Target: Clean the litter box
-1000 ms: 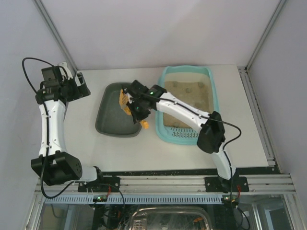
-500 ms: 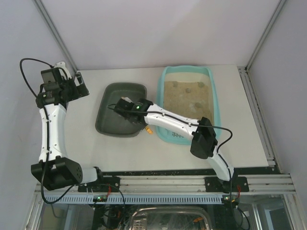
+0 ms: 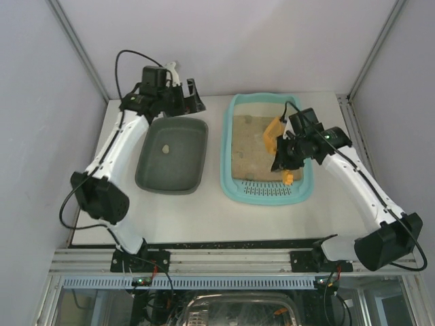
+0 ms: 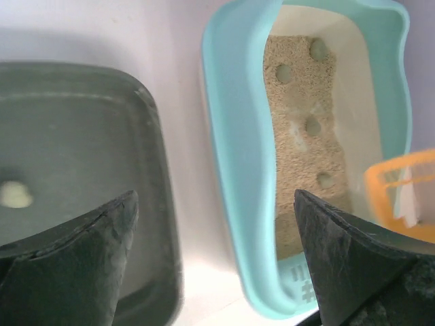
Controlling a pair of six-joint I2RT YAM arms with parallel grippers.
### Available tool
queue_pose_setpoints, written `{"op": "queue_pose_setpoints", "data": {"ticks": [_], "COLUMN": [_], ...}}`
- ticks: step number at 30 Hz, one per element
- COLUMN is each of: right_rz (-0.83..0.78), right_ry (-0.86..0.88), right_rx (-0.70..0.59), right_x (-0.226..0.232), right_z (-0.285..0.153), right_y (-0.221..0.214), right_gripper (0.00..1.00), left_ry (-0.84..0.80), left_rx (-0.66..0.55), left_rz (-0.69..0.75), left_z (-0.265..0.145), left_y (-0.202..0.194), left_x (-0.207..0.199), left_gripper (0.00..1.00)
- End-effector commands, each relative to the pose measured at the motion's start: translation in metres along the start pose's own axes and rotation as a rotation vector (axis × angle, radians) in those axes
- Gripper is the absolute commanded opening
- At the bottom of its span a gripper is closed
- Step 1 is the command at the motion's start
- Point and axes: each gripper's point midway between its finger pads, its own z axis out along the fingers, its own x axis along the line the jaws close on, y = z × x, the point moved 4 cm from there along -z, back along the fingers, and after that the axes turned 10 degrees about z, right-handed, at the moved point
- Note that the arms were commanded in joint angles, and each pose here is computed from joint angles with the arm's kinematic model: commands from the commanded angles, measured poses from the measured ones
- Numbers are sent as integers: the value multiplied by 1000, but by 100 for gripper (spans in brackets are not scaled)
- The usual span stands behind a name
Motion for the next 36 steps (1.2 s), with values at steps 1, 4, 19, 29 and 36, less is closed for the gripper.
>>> {"op": "queue_pose_setpoints", "data": {"ticks": [1, 4, 19, 29, 36], "right_rz": [28, 69, 100, 189, 356], "right_ry": [44, 53, 143, 264, 372], "right_rx": [202, 235, 326, 308, 229], "right_x": [-6, -15, -4, 7, -8], "right_z": [35, 54, 141, 123, 65], "right_y": [-34, -40, -5, 43, 63], "right_gripper": [0, 0, 0, 0, 0], "left_ry": [0, 8, -9, 7, 24], "left_rx": [45, 162, 275, 239, 221], "left_rz": [-278, -386, -606, -577, -577], "left_z": [35, 67, 128, 137, 139], "left_y": [2, -31, -89, -80, -82], "left_x": [-36, -49, -69, -66, -63], "left_gripper": [100, 100, 100, 100, 100]}}
